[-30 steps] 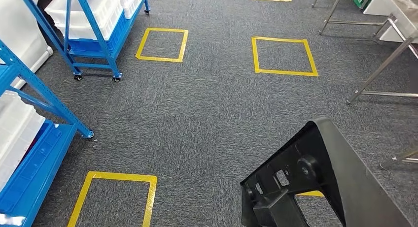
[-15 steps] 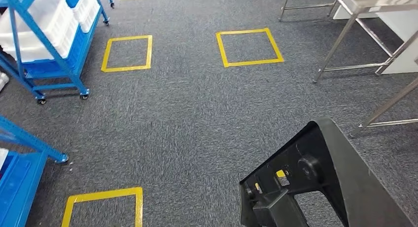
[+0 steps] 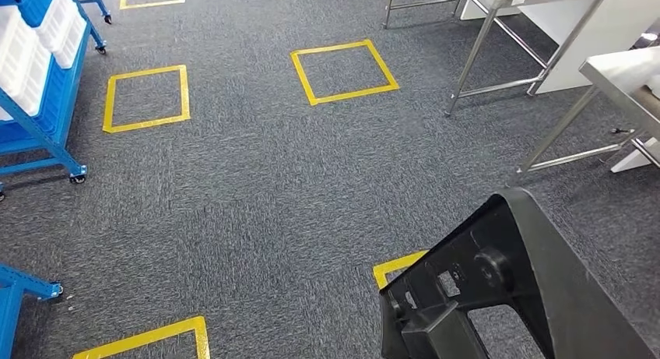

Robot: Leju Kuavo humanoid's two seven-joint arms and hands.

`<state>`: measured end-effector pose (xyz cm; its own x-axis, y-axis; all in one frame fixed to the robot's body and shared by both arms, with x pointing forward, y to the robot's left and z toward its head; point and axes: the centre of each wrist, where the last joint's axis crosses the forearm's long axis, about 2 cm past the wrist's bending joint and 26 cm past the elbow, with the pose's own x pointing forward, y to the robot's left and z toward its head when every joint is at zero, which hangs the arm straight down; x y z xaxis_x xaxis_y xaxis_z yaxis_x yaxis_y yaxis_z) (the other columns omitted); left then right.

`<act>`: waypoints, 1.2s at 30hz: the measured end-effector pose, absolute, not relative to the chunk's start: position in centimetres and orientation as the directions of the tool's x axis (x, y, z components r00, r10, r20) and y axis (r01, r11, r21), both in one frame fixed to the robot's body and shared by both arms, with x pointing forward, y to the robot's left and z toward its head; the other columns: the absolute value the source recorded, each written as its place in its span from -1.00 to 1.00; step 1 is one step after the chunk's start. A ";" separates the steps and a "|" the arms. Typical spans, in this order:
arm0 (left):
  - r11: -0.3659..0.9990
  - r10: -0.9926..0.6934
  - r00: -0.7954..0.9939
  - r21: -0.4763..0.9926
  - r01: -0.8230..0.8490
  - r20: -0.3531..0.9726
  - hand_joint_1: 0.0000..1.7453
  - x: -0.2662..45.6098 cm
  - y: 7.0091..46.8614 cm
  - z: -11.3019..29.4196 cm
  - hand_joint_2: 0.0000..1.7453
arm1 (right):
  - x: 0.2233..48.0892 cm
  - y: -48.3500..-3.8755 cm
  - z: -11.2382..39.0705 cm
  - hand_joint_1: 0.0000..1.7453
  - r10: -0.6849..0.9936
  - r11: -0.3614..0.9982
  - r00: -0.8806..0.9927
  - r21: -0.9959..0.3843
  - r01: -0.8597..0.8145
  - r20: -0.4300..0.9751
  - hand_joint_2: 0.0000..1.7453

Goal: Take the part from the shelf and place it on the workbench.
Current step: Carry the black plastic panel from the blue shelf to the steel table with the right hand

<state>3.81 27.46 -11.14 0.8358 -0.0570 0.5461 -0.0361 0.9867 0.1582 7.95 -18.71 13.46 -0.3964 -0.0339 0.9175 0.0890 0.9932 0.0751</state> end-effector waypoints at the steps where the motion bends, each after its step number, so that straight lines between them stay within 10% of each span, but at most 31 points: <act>1: 0.987 -0.058 0.837 0.159 -0.035 0.544 -1.00 3.7 27.5 -11.1 -1.00 | 7.9 -18.7 13.5 1.00 -0.035 0.993 -0.397 0.076 0.088 0.917 1.00; 36: 0.986 0.016 0.818 0.126 -0.108 0.574 -1.00 3.1 28.0 -11.2 -1.00 | 8.8 -18.6 12.8 1.00 0.027 0.992 -0.386 0.022 0.121 0.922 1.00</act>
